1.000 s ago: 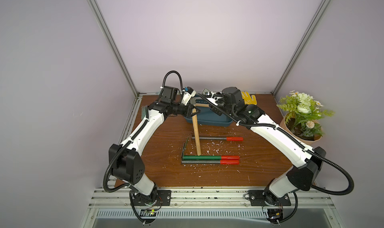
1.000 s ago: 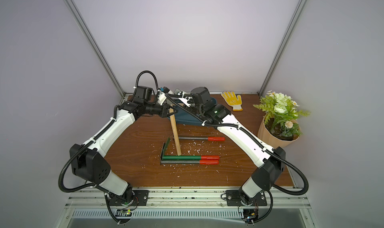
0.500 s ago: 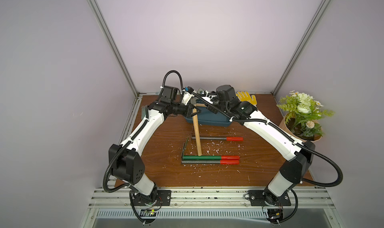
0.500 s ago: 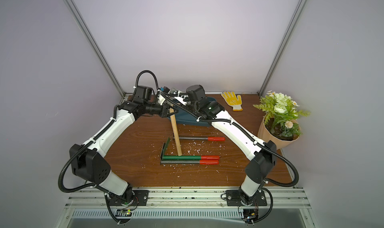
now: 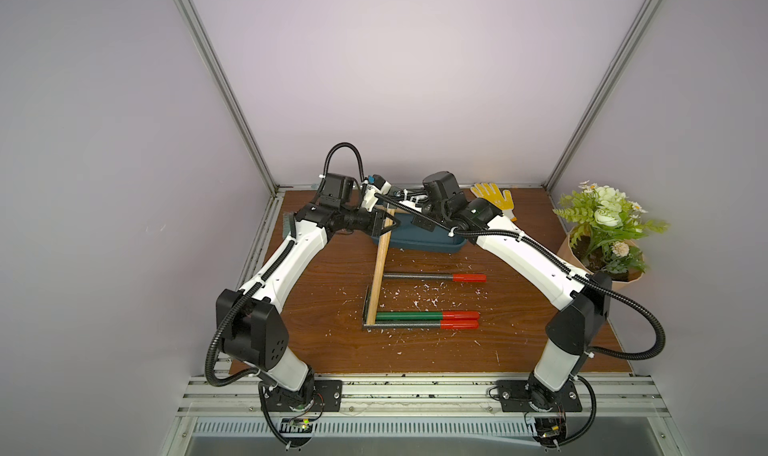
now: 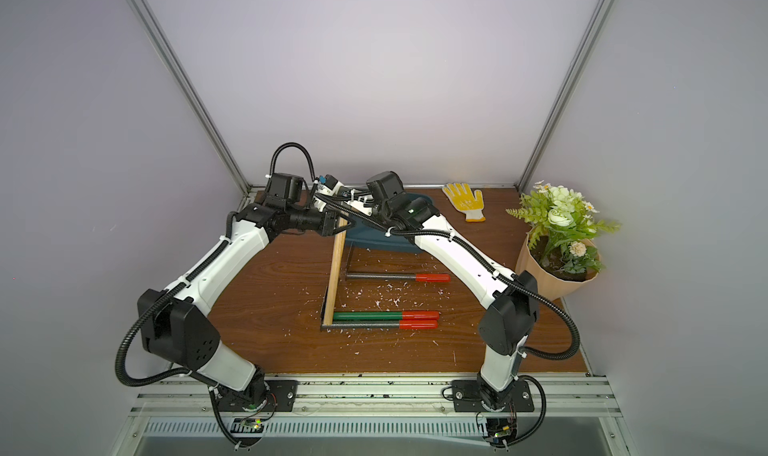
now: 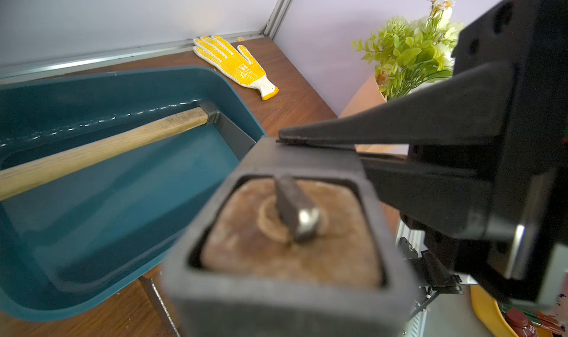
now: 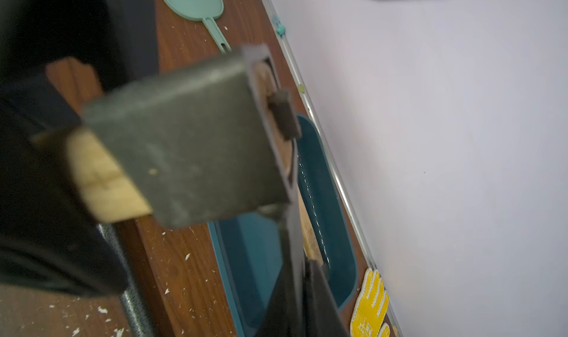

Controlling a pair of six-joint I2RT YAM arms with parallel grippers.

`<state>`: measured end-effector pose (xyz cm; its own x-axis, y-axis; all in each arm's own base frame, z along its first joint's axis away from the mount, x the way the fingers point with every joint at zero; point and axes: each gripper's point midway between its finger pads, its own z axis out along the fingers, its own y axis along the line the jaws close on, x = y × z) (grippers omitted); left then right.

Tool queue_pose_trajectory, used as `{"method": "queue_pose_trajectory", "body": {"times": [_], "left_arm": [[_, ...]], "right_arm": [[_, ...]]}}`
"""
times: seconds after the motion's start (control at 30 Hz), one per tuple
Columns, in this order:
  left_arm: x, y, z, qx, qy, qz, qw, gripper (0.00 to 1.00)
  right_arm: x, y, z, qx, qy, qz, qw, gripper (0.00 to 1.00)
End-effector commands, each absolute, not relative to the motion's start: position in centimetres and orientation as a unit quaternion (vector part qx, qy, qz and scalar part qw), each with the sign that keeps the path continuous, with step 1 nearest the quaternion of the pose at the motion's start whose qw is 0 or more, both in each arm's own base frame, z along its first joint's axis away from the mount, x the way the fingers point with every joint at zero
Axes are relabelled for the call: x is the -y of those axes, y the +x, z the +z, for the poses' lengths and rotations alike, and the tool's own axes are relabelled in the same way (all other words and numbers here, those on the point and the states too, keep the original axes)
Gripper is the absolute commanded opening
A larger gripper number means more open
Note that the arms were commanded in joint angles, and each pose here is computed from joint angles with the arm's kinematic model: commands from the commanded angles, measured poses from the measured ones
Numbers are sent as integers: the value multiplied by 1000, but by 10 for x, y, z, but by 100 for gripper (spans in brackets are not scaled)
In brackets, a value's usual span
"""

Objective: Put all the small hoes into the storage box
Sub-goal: Place the hoe in the storage box.

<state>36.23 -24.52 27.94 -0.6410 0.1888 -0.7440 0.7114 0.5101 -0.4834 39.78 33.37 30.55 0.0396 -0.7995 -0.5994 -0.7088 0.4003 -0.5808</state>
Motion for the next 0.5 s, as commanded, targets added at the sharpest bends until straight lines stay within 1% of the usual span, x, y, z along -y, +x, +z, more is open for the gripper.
{"method": "queue_pose_trajectory", "body": {"times": [0.0, 0.1, 0.2, 0.27, 0.33, 0.4, 0.47], "left_arm": [[254, 353, 292, -791, 299, -417, 333, 23], [246, 362, 297, -800, 284, -388, 359, 36], [237, 366, 313, -794, 281, -368, 395, 42], [231, 366, 327, -785, 272, -367, 419, 49], [222, 369, 335, -785, 258, -347, 444, 58], [209, 372, 343, -791, 240, -314, 467, 61], [190, 378, 356, -792, 202, -276, 506, 62]], "right_arm": [[-344, 406, 372, -677, -469, -13, 566, 0], [-337, 413, 368, -696, -449, -33, 559, 0], [-327, 420, 359, -720, -425, -48, 547, 0], [-321, 425, 353, -734, -409, -50, 540, 0], [-316, 429, 344, -749, -392, -45, 532, 0], [-309, 434, 336, -766, -373, -42, 522, 0], [-302, 440, 327, -784, -350, -37, 510, 0]]}}
